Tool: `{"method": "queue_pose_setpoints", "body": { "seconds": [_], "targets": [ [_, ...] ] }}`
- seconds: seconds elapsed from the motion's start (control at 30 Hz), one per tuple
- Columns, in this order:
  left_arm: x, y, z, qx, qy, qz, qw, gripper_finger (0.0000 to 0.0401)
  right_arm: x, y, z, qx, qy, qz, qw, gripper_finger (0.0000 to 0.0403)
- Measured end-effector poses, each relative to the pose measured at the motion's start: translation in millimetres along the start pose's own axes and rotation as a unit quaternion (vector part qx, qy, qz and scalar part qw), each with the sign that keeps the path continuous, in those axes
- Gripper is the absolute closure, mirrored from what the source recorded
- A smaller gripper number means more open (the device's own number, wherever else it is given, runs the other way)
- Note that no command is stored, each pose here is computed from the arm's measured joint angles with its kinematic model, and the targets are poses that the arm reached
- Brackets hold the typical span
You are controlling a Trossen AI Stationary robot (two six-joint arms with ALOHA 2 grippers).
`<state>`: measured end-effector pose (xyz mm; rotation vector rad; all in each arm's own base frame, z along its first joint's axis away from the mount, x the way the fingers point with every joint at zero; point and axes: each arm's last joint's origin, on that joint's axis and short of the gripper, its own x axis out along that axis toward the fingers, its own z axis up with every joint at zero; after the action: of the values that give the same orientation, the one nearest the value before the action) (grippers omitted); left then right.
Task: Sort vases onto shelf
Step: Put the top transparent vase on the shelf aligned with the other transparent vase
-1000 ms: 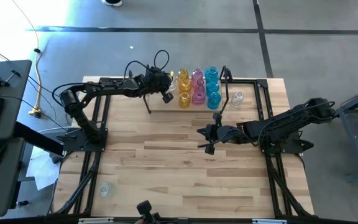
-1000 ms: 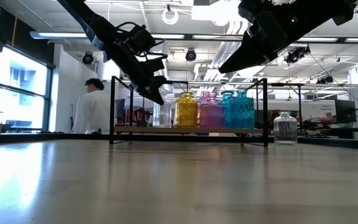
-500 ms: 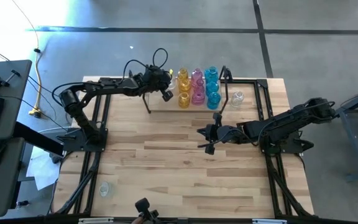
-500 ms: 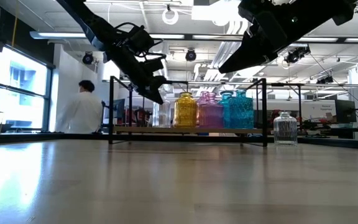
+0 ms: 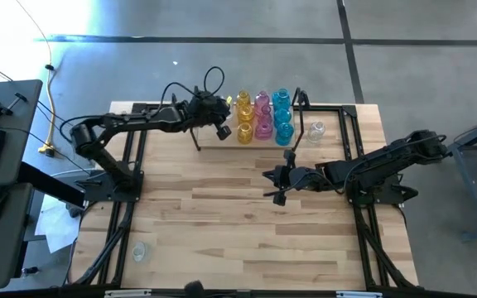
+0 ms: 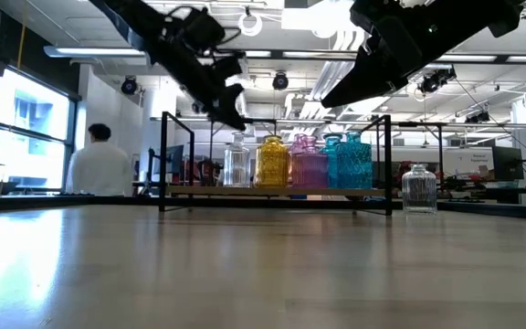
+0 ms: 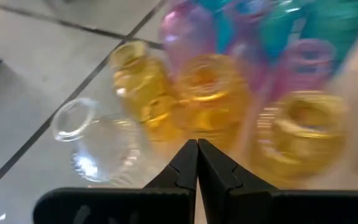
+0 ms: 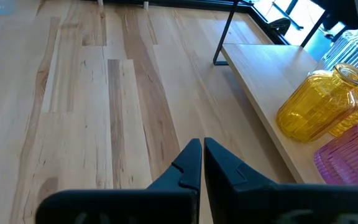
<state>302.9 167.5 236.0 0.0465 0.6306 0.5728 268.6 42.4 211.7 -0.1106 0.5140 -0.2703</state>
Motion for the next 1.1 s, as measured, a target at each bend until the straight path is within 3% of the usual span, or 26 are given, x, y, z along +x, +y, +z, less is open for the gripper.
{"method": "queue_pose_setpoints", "body": {
  "seconds": [0.3,0.53,0.8,1.1],
  "targets": [
    [-78,-64,23,0.089,-0.040,-0.097,0.990,0.0401,0,0,0,-0.001,0.000,0.001,1.000,0.0403],
    [-142,-111,6,0.136,-0.041,-0.186,0.972,0.0401,0,0,0,-0.003,0.000,0.003,1.000,0.0403],
    [-194,-143,-23,0.126,0.042,-0.265,0.955,0.0401,0,0,0,-0.003,0.000,0.003,1.000,0.0403],
    [-228,-162,-61,0.090,0.186,-0.273,0.940,0.0401,0,0,0,0.000,-0.002,0.003,1.000,0.0403]
  ]
}}
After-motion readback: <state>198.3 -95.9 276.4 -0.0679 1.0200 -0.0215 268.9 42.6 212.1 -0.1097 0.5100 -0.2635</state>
